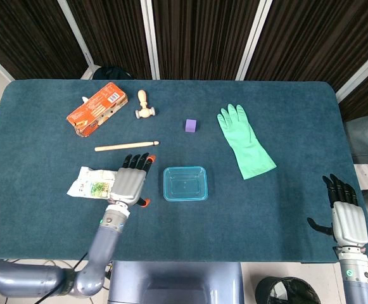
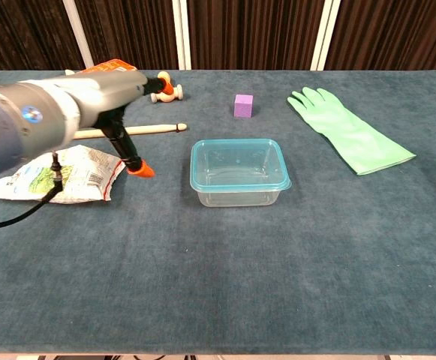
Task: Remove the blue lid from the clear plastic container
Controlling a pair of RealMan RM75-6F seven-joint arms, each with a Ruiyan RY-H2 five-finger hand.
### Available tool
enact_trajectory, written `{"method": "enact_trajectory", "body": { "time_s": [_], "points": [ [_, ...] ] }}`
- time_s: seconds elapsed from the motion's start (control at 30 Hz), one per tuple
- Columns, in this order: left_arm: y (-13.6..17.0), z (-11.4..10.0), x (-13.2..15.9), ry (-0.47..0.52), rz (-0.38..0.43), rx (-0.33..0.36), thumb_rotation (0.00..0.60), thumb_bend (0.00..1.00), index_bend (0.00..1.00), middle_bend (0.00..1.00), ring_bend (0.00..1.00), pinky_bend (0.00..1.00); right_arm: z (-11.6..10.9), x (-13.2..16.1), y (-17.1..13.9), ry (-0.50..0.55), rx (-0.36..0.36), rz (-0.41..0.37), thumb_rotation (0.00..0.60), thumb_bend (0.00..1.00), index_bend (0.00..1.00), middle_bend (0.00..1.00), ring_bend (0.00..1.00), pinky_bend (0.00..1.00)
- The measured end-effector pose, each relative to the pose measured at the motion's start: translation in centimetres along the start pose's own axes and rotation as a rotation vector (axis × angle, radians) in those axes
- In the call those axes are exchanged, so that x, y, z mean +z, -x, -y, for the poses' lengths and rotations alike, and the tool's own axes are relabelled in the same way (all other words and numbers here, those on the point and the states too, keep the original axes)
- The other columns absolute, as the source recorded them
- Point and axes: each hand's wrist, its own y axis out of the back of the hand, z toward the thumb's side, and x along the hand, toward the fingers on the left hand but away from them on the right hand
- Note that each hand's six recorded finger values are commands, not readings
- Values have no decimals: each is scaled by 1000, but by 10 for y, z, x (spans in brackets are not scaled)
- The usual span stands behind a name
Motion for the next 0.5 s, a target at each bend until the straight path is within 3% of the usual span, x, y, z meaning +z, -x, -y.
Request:
{"method": "enact_trajectory", "body": {
  "time_s": [0.27, 0.5],
  "points": [
    [-15, 10, 27, -34, -17, -20, 600, 33, 0, 0, 0, 0, -1, -1, 1, 9, -2, 9, 600, 238, 0, 0, 0, 0],
    [-26, 17, 41, 4, -29, -64, 600, 34, 0, 0, 0, 0, -1, -2, 2, 11, 0, 10, 600, 238, 0, 0, 0, 0]
  ]
}}
